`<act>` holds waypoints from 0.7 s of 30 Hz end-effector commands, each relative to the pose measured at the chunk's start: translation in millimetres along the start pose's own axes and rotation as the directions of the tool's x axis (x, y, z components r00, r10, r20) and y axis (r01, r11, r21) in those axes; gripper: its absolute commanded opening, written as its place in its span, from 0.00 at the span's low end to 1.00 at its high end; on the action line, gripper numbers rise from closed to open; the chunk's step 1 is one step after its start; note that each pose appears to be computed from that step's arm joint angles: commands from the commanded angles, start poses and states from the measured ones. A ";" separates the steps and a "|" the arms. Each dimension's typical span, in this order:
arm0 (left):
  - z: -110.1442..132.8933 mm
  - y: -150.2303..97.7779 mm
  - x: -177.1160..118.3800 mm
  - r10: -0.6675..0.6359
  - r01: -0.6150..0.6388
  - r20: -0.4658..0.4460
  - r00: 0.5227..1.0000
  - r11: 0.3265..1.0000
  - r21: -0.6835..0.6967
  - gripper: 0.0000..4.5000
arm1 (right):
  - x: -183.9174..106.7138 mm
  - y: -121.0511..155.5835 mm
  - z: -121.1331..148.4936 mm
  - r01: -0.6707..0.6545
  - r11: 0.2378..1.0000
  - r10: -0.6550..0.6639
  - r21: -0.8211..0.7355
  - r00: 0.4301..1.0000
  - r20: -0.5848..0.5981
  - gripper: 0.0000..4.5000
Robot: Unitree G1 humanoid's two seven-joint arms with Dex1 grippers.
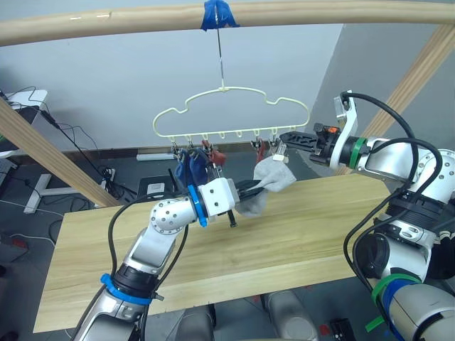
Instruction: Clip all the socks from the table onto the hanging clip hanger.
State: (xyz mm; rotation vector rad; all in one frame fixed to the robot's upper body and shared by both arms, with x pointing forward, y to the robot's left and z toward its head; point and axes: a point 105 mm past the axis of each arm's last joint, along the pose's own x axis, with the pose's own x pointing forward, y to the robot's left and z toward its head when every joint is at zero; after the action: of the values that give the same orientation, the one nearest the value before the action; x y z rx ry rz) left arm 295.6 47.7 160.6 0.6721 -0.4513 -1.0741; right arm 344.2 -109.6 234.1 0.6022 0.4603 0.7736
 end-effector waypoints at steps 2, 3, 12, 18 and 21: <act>9.8 3.4 4.3 0.014 -0.015 0.036 0.999 0.999 0.040 0.00 | -1.1 13.7 2.3 -0.061 0.998 0.062 -0.015 0.998 0.013 0.00; 10.3 2.8 4.9 0.012 -0.014 0.037 0.999 0.999 0.040 0.00 | -1.0 14.0 2.3 -0.061 0.998 0.061 -0.016 0.998 0.012 0.00; 17.8 6.9 7.9 0.016 -0.020 0.073 0.997 0.998 0.059 0.00 | -2.9 20.6 -0.1 -0.093 0.995 0.093 -0.033 0.996 0.000 0.17; 18.3 5.2 7.6 -0.001 -0.004 0.084 0.996 0.998 0.061 0.00 | -17.1 11.2 2.9 -0.049 0.997 0.050 -0.056 0.999 0.021 0.66; 17.6 1.6 6.9 -0.025 0.019 0.085 0.996 0.997 0.076 0.00 | -28.8 4.6 -2.0 -0.021 0.996 0.023 -0.081 1.000 0.020 0.88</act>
State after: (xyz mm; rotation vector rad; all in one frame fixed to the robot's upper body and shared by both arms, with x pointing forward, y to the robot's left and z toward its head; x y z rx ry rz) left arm 293.3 39.4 167.9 0.6994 -0.5146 -1.0982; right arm 330.1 -127.3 226.1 0.5540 0.4703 0.7631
